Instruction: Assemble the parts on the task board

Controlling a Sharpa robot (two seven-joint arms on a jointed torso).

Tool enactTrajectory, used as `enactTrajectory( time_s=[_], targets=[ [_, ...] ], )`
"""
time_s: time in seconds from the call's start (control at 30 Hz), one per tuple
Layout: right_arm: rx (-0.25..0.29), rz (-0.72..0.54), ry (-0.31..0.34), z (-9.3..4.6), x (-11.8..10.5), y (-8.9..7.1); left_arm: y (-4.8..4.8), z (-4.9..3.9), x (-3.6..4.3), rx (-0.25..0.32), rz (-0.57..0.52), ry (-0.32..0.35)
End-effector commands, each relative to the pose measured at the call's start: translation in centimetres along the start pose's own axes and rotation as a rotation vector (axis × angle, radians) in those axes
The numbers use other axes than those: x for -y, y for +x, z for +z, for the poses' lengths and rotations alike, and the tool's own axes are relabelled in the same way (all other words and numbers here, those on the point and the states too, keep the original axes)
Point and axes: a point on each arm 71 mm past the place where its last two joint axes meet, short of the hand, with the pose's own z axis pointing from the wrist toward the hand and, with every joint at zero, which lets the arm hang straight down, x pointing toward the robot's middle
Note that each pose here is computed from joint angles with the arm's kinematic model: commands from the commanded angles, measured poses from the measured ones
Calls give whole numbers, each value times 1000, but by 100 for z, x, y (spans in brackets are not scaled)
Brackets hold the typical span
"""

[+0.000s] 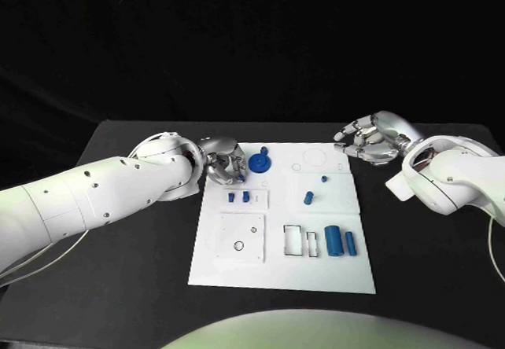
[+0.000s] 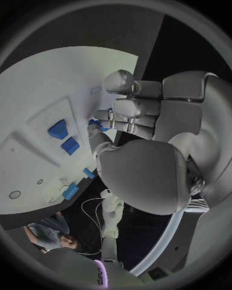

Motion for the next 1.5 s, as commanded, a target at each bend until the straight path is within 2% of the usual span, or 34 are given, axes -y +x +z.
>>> enactTrajectory(
  time_s=[0.03,0.47,0.83,1.5],
  targets=[
    [-2,-6,-8,-1,-10,10,45,2,20,-35,-9,3],
    [0,-7,-6,3,-13,13,55,12,44,-38,-6,9],
    [2,-7,-6,3,-11,10,68,30,32,-39,19,-2],
    [4,-8,-5,5,-4,3,46,15,35,-1,18,13]
  ],
)
